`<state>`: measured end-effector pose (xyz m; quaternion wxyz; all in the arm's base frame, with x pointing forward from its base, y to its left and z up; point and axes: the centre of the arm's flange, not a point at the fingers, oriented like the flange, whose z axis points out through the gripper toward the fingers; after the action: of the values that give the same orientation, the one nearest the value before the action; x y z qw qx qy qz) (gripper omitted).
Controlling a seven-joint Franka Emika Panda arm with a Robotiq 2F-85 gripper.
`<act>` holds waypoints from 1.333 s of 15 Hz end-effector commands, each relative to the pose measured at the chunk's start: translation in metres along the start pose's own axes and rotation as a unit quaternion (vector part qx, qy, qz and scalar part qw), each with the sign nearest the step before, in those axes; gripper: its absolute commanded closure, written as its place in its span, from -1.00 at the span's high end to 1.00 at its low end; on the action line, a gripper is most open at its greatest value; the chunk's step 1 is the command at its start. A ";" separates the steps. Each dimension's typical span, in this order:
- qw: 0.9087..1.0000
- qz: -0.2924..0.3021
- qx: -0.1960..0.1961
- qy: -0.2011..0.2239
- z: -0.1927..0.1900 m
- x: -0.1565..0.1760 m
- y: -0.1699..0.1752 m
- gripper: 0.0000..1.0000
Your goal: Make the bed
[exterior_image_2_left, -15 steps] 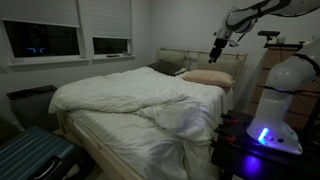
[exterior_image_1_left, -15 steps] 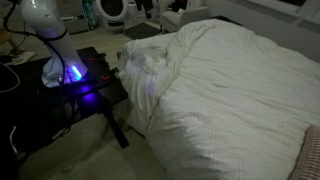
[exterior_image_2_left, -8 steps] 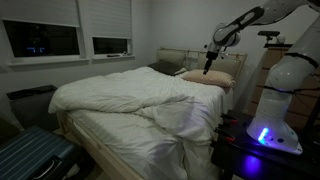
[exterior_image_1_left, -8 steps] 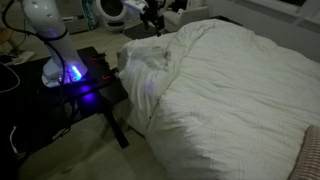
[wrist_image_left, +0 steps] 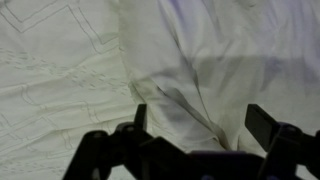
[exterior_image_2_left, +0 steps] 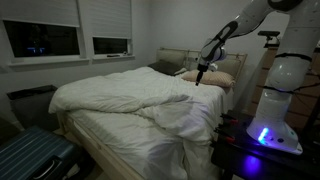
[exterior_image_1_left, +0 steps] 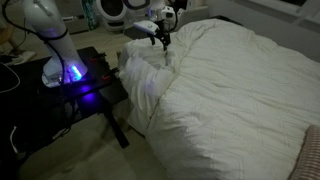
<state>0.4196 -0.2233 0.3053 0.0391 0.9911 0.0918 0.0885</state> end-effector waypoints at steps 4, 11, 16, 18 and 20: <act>1.000 -0.019 -0.022 -0.012 0.061 0.019 0.036 1.00; 0.999 -0.033 -0.010 -0.036 0.120 0.012 0.055 1.00; 0.998 -0.058 -0.007 -0.036 0.152 0.016 0.055 1.00; 0.997 -0.063 -0.016 -0.030 0.164 0.018 0.054 1.00; 0.997 -0.068 -0.028 -0.023 0.175 0.018 0.054 1.00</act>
<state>0.4705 -0.2757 0.1569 0.0572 0.9867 0.1439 0.0488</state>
